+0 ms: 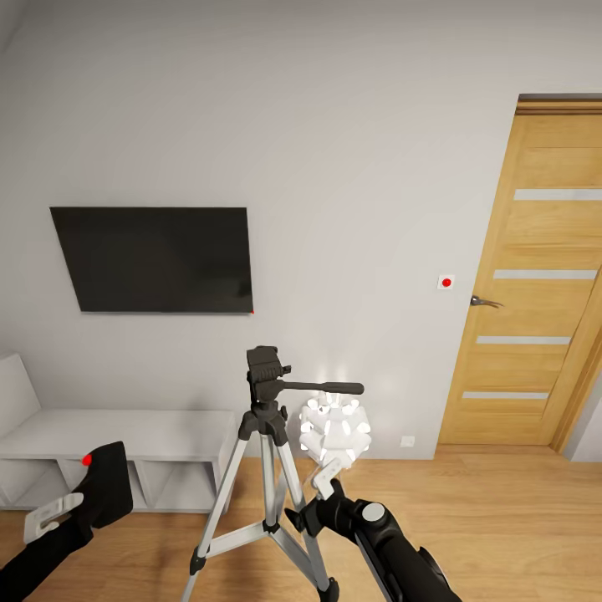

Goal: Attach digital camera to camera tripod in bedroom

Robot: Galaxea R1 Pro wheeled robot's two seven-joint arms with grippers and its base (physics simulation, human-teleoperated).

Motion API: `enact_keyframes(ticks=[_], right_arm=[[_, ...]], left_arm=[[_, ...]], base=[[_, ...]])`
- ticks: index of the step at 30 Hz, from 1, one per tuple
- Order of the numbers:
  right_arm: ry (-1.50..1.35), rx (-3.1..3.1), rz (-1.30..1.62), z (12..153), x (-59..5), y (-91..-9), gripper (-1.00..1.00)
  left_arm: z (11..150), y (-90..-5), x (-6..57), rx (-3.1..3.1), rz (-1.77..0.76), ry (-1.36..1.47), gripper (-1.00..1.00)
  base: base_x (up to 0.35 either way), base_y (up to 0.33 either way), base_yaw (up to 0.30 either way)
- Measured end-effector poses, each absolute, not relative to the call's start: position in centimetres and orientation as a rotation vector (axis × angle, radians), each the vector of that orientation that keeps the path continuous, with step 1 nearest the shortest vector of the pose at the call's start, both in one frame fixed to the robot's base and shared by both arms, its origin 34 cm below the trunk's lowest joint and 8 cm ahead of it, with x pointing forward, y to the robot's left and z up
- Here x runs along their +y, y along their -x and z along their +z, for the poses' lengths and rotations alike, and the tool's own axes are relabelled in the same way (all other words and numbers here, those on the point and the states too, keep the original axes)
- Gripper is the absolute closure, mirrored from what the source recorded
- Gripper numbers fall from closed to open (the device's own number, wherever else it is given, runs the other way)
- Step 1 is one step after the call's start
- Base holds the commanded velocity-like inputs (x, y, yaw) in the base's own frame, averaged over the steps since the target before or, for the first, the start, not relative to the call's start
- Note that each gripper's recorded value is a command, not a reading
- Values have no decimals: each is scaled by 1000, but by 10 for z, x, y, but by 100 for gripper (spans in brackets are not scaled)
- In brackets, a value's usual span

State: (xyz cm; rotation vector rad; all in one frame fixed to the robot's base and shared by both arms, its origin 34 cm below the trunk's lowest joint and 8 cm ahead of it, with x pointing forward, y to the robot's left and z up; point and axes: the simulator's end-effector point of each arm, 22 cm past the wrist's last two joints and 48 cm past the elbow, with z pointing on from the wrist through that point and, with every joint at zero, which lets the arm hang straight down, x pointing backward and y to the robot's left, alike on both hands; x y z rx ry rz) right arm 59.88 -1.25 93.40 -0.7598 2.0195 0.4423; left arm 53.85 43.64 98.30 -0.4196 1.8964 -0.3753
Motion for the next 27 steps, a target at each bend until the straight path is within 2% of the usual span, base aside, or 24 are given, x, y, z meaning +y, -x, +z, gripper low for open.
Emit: enact_keyframes(ticks=[15,27], right_arm=[[759,2015,439,935,-13,-599,-100],[766,2010,443,935,-11,-598,-100]], left_arm=[[1035,-559,419,1789,-429,294,100],[1035,-562,417,1832,-344,180,100]], base=[[0,0,0],[0,0,0]])
